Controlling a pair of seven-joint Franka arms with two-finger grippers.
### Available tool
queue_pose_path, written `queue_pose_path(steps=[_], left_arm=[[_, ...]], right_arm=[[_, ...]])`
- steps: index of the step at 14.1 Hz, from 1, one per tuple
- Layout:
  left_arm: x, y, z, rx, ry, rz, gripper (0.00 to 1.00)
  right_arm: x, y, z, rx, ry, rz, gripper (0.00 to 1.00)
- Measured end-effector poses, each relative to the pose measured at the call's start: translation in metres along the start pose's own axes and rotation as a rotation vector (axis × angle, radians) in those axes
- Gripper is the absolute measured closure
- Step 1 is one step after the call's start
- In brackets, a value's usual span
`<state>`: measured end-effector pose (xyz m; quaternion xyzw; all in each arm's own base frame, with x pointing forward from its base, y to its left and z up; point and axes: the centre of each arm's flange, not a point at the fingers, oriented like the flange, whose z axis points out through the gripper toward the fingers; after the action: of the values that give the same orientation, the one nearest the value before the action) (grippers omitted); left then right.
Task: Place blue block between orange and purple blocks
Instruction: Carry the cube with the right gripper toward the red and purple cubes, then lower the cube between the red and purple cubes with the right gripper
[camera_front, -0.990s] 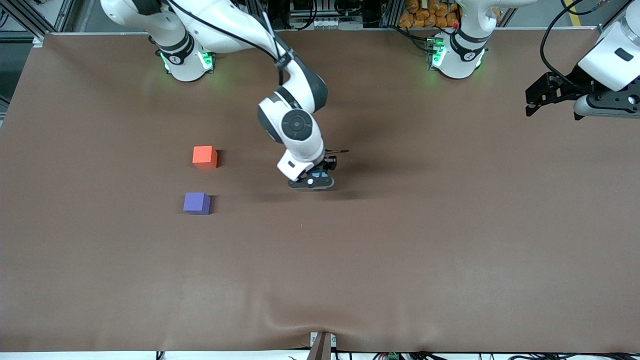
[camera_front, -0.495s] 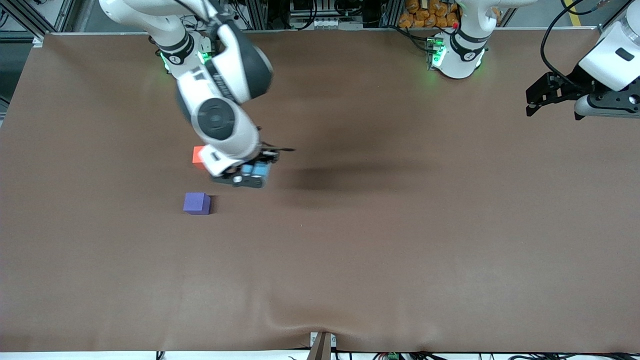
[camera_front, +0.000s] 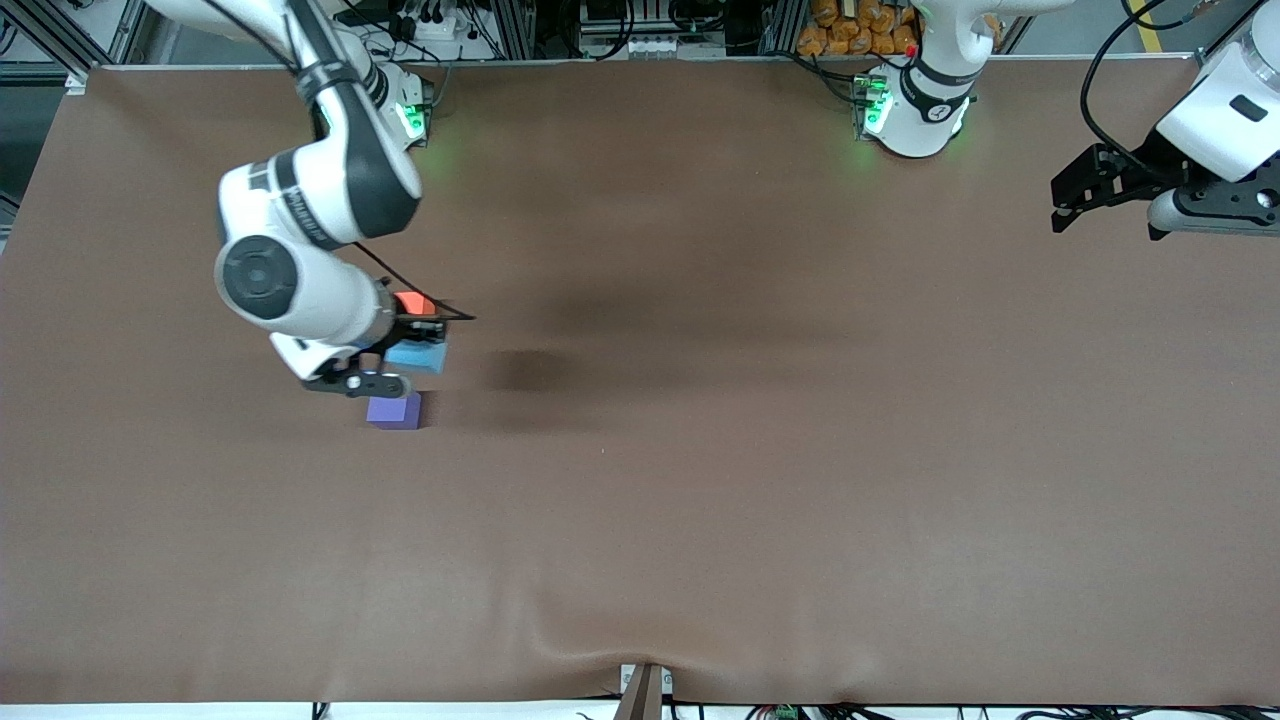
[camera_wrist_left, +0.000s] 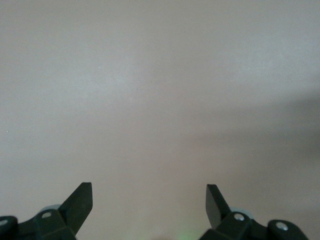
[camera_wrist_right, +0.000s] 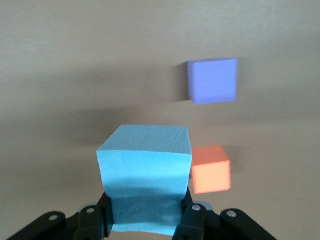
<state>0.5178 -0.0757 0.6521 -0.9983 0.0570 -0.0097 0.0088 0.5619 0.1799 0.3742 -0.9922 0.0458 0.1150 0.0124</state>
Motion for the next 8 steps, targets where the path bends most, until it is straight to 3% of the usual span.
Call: queue_pose_path(steps=[8], left_arm=[[0.000, 0.000, 0.000, 0.000, -0.001, 0.000, 0.00]], right_arm=[[-0.022, 0.044, 0.081, 0.005, 0.017, -0.073, 0.47]])
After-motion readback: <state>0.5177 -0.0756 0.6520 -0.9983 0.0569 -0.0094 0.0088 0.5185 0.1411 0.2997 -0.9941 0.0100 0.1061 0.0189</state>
